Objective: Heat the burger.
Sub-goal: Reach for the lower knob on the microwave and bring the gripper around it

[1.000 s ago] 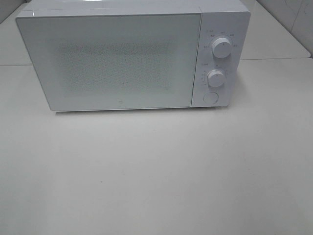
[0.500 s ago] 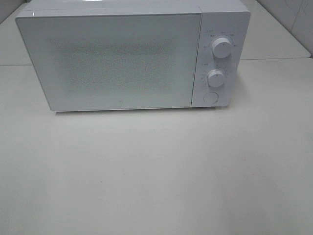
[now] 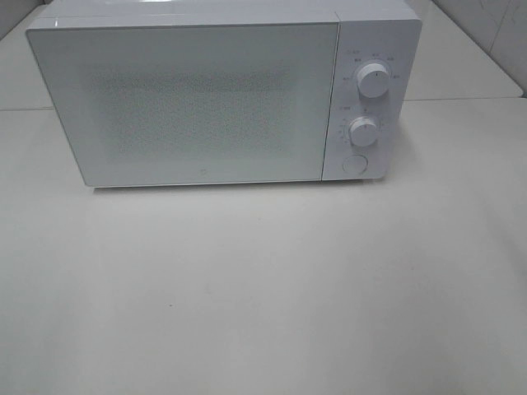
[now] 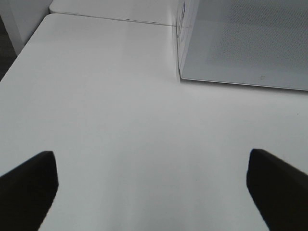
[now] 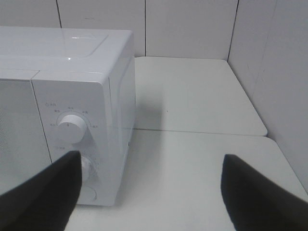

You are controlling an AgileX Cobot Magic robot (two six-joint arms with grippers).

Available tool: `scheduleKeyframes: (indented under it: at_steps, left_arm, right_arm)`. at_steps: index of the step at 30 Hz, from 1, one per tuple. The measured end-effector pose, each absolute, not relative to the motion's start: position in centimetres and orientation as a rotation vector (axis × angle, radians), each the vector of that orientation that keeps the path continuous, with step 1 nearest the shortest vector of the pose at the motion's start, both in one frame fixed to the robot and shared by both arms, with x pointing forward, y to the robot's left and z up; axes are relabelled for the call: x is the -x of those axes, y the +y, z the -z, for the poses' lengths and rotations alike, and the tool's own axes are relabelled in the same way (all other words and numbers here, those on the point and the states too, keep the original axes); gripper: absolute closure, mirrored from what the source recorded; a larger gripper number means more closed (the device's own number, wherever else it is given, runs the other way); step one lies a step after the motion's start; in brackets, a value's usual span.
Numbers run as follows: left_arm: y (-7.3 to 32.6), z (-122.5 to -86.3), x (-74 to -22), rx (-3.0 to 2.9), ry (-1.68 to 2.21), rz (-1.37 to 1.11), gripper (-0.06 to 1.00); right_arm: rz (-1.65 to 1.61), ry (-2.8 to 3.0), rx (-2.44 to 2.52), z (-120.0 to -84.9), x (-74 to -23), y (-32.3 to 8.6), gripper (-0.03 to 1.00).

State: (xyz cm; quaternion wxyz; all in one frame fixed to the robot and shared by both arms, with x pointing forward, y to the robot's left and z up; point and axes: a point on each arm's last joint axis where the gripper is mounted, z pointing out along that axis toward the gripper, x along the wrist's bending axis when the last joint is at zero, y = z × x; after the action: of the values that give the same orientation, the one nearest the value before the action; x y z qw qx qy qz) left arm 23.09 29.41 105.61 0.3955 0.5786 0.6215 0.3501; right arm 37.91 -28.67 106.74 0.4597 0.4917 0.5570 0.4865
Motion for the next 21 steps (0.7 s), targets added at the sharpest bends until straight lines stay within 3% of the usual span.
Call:
scheduleKeyframes:
  at_steps: [21]
  left_arm:
    - [29.4, -105.6, -23.1, -1.467, 1.575, -0.888, -0.04]
  right_arm:
    - [-1.157, 1.357, -1.081, -103.5, -43.6, -28.3, 0.21]
